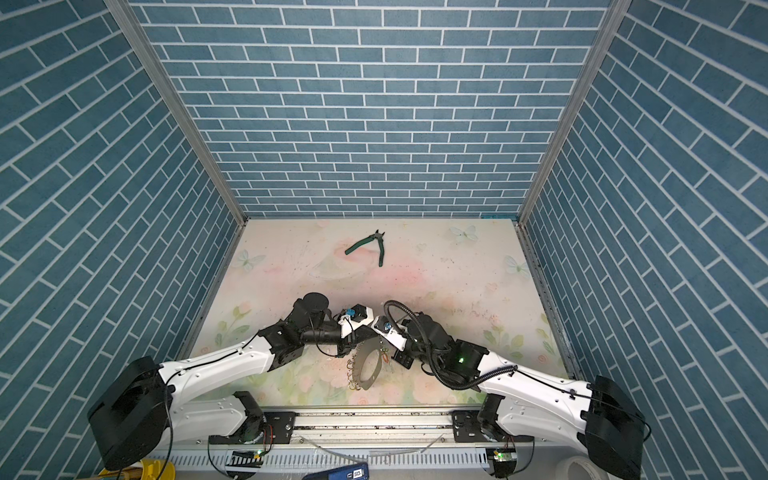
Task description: Put the keys on the keyring
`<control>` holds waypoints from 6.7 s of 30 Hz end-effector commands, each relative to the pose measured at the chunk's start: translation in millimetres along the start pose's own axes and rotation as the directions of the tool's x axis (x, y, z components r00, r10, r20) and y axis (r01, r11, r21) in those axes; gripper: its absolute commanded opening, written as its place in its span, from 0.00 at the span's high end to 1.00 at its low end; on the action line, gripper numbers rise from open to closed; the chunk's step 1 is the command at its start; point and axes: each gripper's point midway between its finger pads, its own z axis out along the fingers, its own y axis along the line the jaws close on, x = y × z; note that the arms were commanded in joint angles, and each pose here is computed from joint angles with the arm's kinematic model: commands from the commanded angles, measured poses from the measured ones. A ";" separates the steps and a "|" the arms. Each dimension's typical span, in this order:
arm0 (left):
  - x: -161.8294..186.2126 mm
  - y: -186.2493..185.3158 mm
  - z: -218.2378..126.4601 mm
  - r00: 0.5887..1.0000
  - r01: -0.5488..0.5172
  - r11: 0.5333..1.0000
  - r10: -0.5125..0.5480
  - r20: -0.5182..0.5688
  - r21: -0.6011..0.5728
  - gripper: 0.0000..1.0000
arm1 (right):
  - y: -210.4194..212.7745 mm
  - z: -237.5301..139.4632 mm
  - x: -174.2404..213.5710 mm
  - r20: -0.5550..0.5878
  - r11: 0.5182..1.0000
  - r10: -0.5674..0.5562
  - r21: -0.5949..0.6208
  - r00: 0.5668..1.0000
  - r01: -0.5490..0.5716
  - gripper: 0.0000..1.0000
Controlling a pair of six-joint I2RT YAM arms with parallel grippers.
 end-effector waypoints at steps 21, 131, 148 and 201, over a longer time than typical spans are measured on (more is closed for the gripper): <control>3.7 -13.3 -3.3 0.998 -0.063 0.998 0.063 0.016 0.026 1.00 | -2.0 -32.1 -51.0 0.186 1.000 -0.019 -0.006 0.982 0.020 0.83; -13.4 -31.3 -14.2 0.982 -0.165 0.980 0.153 0.111 0.111 1.00 | -9.4 -35.7 -18.9 0.139 0.999 -0.007 0.048 0.990 0.001 0.74; -18.3 -36.2 -21.9 0.970 -0.205 0.972 0.186 0.157 0.119 1.00 | 33.5 -28.4 -12.3 0.119 0.979 -0.007 -0.202 0.993 0.031 0.74; -10.9 -25.0 -18.2 0.977 -0.178 0.982 0.169 0.128 0.061 0.97 | -27.5 -28.4 -58.0 0.213 0.967 0.246 0.020 0.946 -0.256 1.00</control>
